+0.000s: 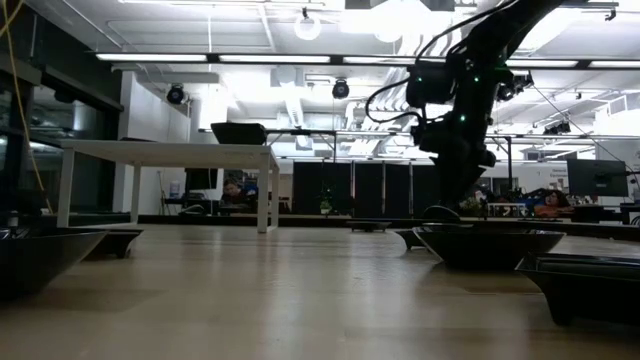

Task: Pick & Place Mini shaped plates
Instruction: Put the black square plate on the shelf

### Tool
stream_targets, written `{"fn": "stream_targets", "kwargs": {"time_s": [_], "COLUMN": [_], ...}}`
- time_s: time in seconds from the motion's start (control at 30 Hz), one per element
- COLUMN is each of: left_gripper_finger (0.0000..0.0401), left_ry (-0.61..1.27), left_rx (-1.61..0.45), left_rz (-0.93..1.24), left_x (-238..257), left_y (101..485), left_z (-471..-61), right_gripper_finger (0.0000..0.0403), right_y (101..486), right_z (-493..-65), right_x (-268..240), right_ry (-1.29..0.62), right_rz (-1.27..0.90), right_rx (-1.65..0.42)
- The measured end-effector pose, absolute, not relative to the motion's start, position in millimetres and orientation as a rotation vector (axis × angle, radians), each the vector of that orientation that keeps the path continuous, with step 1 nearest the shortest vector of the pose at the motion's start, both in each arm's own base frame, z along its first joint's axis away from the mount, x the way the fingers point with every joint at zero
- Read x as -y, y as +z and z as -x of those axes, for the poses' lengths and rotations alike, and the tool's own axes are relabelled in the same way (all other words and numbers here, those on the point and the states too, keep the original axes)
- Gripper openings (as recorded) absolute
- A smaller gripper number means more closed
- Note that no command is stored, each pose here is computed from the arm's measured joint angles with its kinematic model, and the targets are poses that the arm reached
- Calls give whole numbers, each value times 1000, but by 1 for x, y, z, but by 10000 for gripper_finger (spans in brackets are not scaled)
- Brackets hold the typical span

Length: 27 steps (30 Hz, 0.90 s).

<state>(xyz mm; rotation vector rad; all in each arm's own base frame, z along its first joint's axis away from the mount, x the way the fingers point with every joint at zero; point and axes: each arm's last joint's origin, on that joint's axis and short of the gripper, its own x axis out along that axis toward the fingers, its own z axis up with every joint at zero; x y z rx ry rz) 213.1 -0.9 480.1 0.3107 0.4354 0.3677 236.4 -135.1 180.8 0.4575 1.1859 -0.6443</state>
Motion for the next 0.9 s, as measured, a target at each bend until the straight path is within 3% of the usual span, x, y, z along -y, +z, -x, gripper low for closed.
{"fn": "stream_targets", "kwargs": {"time_s": [0.53,0.9], "left_gripper_finger": [97,97], "left_ry": [376,380], "left_rx": [-442,-441], "left_rz": [-262,-239], "left_x": [1,1], "left_y": [479,478], "left_z": [-213,-212], "right_gripper_finger": [185,185], "right_y": [180,152], "right_z": [-239,-246], "right_x": [139,142], "right_ry": [-769,-754], "right_rz": [-480,-501], "right_rx": [-1125,-1227]}}
